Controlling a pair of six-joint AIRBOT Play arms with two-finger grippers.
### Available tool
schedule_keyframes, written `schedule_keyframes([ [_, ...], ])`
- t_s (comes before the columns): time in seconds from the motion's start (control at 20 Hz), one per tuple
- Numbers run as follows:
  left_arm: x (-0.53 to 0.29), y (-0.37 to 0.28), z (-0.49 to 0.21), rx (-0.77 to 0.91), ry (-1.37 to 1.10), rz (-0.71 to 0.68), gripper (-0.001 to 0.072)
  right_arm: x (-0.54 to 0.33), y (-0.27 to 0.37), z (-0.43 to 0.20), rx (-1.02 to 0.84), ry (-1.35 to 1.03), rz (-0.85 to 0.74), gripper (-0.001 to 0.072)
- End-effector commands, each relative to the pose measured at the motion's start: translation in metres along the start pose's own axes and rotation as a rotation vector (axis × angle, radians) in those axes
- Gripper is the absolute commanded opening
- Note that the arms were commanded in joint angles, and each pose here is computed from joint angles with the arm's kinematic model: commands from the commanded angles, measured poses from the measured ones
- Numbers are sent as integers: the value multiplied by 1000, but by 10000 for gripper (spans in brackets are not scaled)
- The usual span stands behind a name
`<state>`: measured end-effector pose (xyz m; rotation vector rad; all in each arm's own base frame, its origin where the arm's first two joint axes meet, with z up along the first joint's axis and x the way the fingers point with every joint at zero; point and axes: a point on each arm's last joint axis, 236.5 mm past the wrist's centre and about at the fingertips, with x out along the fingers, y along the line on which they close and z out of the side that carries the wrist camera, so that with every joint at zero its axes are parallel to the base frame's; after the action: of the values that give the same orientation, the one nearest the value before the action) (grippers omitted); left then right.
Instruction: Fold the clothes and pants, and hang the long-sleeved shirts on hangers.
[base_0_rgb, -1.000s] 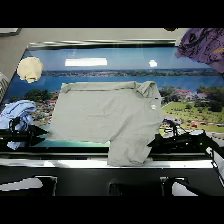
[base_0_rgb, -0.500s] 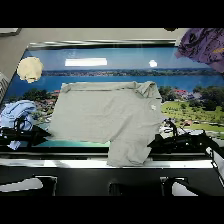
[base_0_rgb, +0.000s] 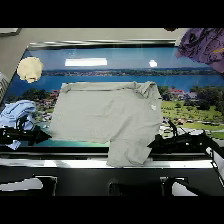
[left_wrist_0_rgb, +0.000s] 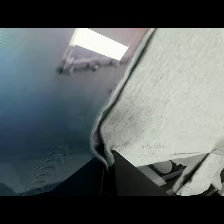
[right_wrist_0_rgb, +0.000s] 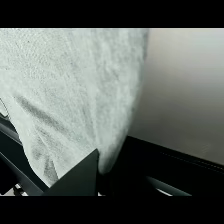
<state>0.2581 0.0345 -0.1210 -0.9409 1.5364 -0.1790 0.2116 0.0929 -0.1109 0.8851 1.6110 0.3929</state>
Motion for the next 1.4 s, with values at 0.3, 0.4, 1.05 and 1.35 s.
schedule_keyframes([
  [0.3, -55, -155, 96, 294, -295, -81, 16, -126, 123, 125, -335, -431, -12, 29],
  [0.4, -92, -238, 122, 457, -439, -88, 16, -178, 181, 163, -477, -624, -105, 29],
  [1.05, -472, -448, -95, 828, -1558, -84, 16, -527, 449, -103, -1041, -1734, -197, 29],
  [1.35, -479, -422, -165, 797, -1587, -58, 17, -531, 430, -171, -986, -1774, -164, 30],
])
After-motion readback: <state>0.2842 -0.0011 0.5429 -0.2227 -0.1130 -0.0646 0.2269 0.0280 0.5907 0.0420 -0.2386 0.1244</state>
